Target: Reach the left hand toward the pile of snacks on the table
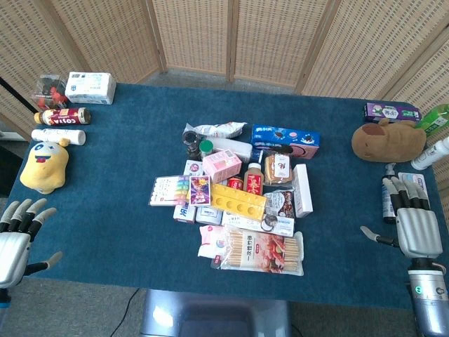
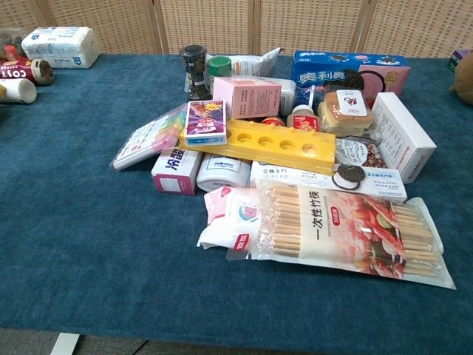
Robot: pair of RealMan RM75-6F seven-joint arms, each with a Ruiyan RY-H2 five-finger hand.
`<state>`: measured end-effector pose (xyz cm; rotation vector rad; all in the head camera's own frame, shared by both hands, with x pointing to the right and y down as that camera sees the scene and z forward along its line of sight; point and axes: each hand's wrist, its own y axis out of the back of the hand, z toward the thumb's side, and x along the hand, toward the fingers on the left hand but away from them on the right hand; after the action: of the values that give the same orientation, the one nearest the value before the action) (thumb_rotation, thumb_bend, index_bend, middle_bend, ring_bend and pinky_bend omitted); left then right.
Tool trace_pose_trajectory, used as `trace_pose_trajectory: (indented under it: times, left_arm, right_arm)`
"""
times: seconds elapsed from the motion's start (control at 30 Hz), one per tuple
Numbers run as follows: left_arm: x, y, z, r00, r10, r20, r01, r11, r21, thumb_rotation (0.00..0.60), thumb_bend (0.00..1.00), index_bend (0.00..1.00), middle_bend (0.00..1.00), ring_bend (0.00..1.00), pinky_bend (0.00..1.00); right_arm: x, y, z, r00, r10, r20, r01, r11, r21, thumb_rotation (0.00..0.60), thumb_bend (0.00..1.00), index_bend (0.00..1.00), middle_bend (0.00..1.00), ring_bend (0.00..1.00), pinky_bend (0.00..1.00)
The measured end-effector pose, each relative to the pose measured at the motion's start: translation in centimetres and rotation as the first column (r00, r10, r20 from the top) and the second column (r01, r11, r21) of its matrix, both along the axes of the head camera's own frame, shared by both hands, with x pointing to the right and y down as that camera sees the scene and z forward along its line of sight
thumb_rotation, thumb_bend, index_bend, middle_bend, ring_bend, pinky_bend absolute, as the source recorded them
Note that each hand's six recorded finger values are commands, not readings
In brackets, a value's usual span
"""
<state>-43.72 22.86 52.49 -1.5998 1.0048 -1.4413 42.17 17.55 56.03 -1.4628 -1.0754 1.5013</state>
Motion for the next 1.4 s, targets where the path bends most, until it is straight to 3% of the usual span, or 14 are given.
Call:
trace_pose_trajectory:
  times: [0.3, 0.47, 0.6, 1.1, 1.4]
  left_arm:
    - [-0.5, 0.1, 0.5, 1.0, -0.005, -0.012, 0.004, 1.0, -0.015, 0.553, 0.19, 0.16, 0.13, 0.03, 0.0]
    - [-0.5, -0.2, 1.1, 1.0, 0.002, -0.003, -0.002, 0.998, -0.061, 0.552, 0.19, 0.06, 0.06, 0.01, 0.0]
    - [-0.2, -1.0, 1.8, 1.0, 0.011, -0.01, -0.012, 0.994, -0.104, 0.553, 0.19, 0.04, 0.06, 0.02, 0.0]
    - [4.2, -7.6, 7.6, 0.992, 0.072, -0.1, -0.093, 0.969, -0.23, 0.551, 0.19, 0.03, 0.07, 0.01, 0.0]
    - [7.8, -11.6, 12.0, 0.984, 0.09, -0.154, -0.134, 0.942, -0.307, 0.548, 0.19, 0.02, 0.06, 0.01, 0.0]
  right_arm:
    - [-0.6, -0.1, 0.0, 0.999, 0.006, 0.045, -0.004, 1.0, -0.029, 0.403, 0.06, 0.0, 0.0, 0.0, 0.06]
    - [-0.7, 0.2, -0.3, 0.998, 0.009, 0.057, -0.007, 1.0, -0.03, 0.406, 0.06, 0.0, 0.0, 0.0, 0.06]
    - [-0.5, 0.5, -0.5, 0.997, 0.024, 0.07, -0.022, 0.999, -0.034, 0.406, 0.06, 0.0, 0.0, 0.0, 0.06]
    - [1.2, 1.7, -0.8, 0.996, 0.074, 0.054, -0.071, 0.996, -0.054, 0.406, 0.06, 0.0, 0.0, 0.0, 0.06]
    - [2.4, 2.0, -1.6, 0.992, 0.109, 0.058, -0.107, 0.993, -0.046, 0.407, 0.06, 0.0, 0.0, 0.0, 0.06]
